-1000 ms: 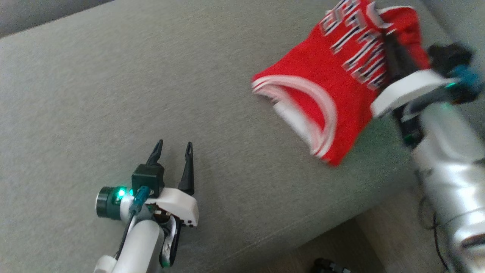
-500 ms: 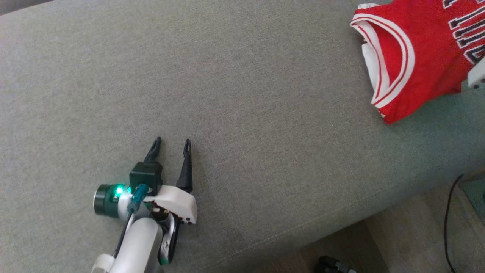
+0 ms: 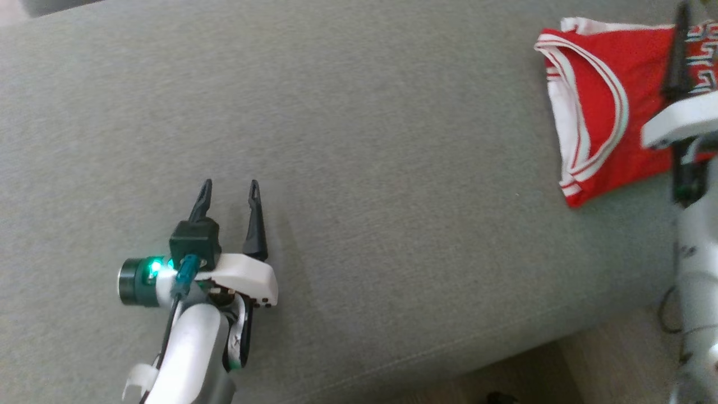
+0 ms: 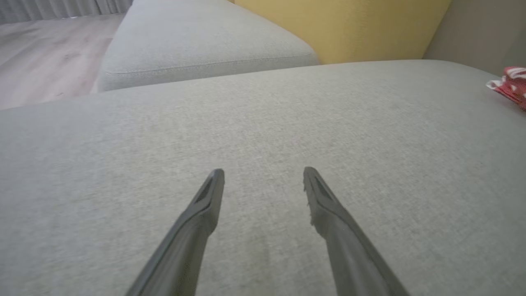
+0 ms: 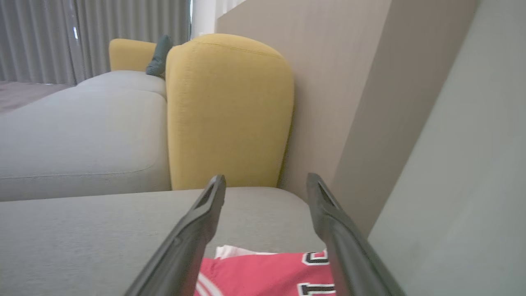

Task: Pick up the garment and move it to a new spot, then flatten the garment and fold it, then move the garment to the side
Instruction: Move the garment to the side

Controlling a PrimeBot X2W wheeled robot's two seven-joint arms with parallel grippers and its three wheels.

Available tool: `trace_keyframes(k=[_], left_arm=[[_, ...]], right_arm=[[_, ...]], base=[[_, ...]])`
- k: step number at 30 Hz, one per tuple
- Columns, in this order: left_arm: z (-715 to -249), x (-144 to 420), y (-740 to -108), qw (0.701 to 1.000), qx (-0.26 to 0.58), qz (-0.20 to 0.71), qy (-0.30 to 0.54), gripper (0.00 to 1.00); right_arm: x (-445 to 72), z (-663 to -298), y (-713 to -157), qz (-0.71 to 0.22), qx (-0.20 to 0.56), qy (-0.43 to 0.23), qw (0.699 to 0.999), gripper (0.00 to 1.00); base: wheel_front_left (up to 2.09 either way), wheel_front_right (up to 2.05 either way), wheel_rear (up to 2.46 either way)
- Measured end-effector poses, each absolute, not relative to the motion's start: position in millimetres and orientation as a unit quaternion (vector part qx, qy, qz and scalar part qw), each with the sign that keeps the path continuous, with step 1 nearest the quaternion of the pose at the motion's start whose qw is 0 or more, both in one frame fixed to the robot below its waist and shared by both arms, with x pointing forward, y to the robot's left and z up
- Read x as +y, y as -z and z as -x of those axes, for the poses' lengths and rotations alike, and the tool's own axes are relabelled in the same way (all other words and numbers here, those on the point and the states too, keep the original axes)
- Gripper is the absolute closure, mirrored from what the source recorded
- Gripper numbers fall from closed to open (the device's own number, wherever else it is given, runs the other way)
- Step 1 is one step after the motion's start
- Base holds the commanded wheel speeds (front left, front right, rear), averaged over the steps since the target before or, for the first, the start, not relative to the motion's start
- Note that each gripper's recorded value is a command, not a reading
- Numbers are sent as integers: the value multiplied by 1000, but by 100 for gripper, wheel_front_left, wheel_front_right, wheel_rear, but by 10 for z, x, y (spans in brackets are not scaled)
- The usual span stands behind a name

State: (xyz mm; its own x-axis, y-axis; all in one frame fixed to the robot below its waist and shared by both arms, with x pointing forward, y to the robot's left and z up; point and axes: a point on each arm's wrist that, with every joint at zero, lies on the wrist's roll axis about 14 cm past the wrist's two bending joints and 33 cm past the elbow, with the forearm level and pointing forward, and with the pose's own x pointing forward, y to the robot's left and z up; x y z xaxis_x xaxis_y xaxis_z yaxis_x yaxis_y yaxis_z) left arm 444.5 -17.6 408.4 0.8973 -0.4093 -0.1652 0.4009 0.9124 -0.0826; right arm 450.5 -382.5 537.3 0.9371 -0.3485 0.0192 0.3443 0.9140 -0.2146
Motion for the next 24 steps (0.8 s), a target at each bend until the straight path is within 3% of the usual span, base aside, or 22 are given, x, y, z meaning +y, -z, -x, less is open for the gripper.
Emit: trace_keyframes(k=[9, 24], left_arm=[[-4411, 337, -4249, 988, 77, 23, 130, 0], [-3957, 1235, -4314, 996, 84, 20, -3, 0]], right_arm=[[-2669, -4727, -5076, 33, -1, 52, 998, 0], [-1631, -4407, -4453, -34, 71, -57, 995, 0]], base=[[0, 0, 0], [0, 0, 0]])
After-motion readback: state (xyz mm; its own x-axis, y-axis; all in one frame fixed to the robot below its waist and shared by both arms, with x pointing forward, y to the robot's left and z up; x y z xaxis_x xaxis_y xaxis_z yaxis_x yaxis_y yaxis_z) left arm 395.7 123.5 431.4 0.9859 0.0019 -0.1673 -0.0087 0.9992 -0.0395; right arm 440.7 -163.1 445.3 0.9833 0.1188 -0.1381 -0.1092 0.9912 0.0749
